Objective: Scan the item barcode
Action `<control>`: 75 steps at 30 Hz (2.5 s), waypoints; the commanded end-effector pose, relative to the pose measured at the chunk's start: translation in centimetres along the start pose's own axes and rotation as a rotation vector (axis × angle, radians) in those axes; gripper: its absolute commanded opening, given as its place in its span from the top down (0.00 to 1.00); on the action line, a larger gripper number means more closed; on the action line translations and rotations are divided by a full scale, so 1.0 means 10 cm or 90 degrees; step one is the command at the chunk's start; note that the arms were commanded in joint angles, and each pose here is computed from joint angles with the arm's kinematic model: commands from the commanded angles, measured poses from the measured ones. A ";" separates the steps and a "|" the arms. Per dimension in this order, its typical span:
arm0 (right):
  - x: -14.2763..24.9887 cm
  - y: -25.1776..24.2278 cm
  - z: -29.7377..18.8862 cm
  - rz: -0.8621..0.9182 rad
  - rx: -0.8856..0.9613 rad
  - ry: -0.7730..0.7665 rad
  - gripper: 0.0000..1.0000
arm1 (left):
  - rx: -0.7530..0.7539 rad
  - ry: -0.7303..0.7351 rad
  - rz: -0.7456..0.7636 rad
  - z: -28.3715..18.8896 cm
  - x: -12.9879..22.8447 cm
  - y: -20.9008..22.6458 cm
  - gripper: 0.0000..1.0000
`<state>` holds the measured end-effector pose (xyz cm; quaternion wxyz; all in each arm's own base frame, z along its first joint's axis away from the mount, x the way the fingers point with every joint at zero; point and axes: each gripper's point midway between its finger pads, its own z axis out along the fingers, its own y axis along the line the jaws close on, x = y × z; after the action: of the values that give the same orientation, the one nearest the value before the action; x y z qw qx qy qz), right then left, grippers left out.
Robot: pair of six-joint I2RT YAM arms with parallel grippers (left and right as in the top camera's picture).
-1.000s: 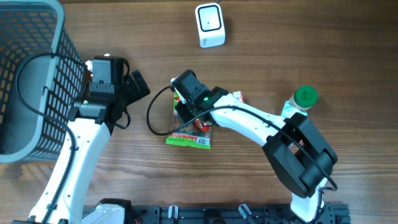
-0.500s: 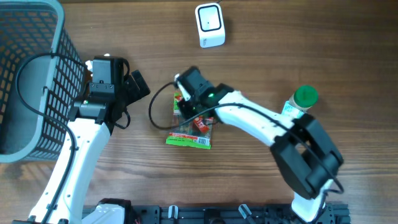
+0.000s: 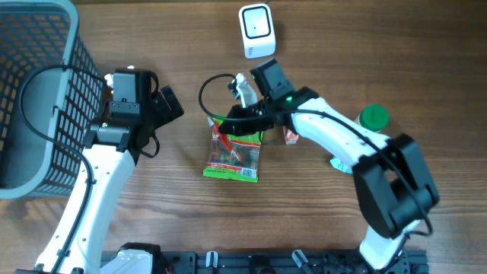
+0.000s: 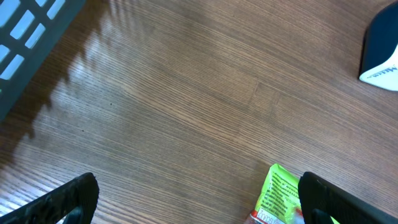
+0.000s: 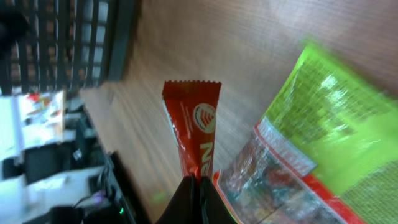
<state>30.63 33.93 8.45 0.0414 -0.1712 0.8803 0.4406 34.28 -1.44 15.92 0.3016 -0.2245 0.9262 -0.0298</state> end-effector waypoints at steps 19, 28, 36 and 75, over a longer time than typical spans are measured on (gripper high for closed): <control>0.18 -0.77 0.23 -0.001 0.156 0.001 0.72 | -0.004 -0.009 -0.003 -0.01 -0.05 0.02 0.00; -0.09 -0.46 -0.29 -0.066 0.228 -0.087 0.62 | -0.004 -0.009 -0.003 -0.01 -0.05 0.02 0.00; 0.04 -0.63 -0.79 -0.056 0.399 -0.100 0.58 | -0.004 -0.009 -0.003 -0.01 -0.05 0.02 0.00; 0.19 -1.47 -1.72 0.155 0.460 -0.164 0.96 | -0.004 -0.009 -0.003 -0.01 -0.05 0.02 0.00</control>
<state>35.29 12.17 8.06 0.1472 0.0162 0.9801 0.1322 34.28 -1.44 15.92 0.3015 -0.2244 0.9262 -0.0300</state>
